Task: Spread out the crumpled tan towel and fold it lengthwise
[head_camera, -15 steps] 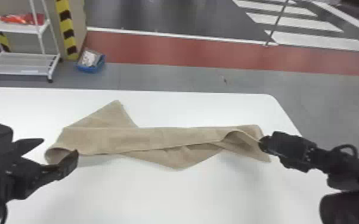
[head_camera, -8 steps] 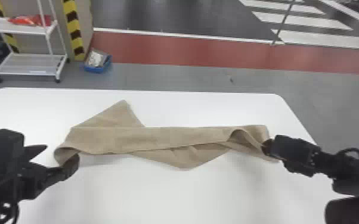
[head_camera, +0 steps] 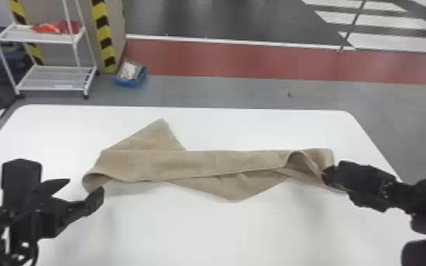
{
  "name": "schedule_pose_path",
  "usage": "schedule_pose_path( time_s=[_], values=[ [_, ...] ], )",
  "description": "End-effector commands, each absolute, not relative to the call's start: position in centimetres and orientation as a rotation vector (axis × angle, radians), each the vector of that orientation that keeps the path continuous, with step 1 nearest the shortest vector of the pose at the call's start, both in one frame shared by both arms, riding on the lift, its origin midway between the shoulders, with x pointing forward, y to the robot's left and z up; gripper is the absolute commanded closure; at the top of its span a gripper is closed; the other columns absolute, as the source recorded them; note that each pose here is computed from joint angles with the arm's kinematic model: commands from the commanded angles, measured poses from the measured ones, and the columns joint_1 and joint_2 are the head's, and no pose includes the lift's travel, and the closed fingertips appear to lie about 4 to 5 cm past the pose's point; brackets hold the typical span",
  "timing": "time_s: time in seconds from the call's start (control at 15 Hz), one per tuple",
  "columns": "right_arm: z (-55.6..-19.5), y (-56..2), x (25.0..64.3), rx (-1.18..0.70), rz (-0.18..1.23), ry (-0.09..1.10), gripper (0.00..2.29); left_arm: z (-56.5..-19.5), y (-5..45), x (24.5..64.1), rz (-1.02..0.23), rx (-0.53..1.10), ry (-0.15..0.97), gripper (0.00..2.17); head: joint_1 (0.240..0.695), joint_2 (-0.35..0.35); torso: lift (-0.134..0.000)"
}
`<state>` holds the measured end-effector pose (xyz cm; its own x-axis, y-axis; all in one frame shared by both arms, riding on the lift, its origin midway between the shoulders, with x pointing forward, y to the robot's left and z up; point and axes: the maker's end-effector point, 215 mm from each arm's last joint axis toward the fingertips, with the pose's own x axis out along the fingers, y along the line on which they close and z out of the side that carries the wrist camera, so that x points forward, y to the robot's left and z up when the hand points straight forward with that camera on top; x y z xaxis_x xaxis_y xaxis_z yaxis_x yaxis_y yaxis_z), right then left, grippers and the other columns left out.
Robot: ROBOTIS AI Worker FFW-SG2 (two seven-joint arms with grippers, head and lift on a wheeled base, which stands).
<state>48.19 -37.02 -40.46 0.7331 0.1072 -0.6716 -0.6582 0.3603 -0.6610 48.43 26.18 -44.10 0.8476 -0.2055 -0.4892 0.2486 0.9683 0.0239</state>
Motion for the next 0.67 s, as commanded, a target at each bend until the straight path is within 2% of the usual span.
schedule_pose_path(
  time_s=[0.0,0.2,0.33,0.4,0.6],
  values=[
    [-40.4,-37.0,48.2,-1.100,0.530,0.583,2.08,-44.5,25.9,48.6,-0.242,0.072,0.511,0.28,0.695,-0.124,-0.124],
    [-40.3,-37.3,48.3,-1.102,0.524,0.585,2.08,-45.2,25.8,48.8,-0.245,0.066,0.523,0.35,0.695,-0.125,-0.124],
    [-40.2,-37.3,48.3,-1.103,0.524,0.581,2.08,-45.3,25.8,48.9,-0.246,0.065,0.525,0.59,0.695,-0.128,-0.124],
    [-40.2,-37.3,48.3,-1.103,0.524,0.581,2.08,-45.3,25.7,49.0,-0.247,0.066,0.525,0.61,0.695,-0.128,-0.124],
    [-39.9,-37.4,48.5,-1.101,0.519,0.577,2.08,-45.7,25.5,48.6,-0.265,0.048,0.544,1.21,0.695,-0.129,-0.124]
  ],
)
